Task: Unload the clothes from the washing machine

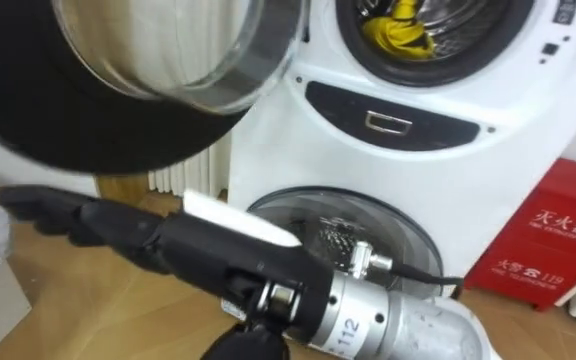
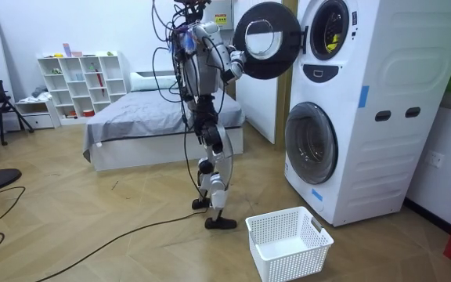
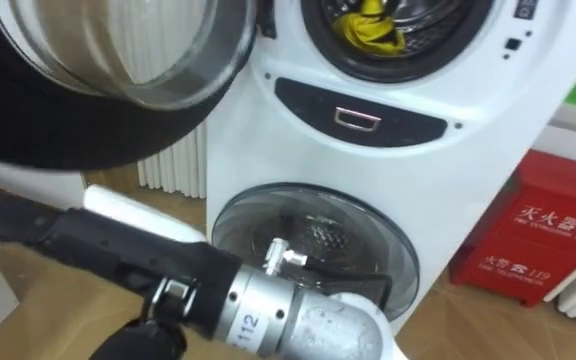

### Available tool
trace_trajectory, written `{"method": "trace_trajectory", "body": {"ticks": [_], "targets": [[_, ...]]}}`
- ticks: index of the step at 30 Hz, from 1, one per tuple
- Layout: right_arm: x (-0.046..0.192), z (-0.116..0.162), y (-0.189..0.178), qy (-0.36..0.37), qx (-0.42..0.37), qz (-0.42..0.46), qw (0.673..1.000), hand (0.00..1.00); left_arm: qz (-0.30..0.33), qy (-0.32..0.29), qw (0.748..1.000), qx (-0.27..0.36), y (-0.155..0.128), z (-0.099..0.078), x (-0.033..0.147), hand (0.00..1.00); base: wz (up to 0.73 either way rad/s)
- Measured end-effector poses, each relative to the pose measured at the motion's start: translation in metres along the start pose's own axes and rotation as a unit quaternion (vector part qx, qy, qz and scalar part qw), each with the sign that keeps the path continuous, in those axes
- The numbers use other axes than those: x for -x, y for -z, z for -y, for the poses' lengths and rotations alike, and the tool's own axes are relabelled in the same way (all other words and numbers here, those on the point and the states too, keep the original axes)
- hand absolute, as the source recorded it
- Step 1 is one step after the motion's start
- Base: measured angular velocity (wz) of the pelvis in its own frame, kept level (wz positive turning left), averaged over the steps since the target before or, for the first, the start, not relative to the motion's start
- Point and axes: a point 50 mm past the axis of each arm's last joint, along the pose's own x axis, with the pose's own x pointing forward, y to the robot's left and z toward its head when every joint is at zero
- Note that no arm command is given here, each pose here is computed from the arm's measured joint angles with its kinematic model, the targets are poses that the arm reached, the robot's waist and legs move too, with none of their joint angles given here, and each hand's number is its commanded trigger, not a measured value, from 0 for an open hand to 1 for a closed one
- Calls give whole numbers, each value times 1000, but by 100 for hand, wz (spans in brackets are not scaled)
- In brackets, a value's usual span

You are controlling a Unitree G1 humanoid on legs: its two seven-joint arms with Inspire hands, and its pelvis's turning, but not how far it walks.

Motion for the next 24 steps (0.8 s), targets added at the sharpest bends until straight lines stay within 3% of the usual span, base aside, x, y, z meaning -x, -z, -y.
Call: {"method": "trace_trajectory", "body": {"ticks": [24], "targets": [[11, 4, 7, -4, 9, -32, 999, 0, 8, -42, 999, 19, -8, -5, -1, 0, -4]]}}
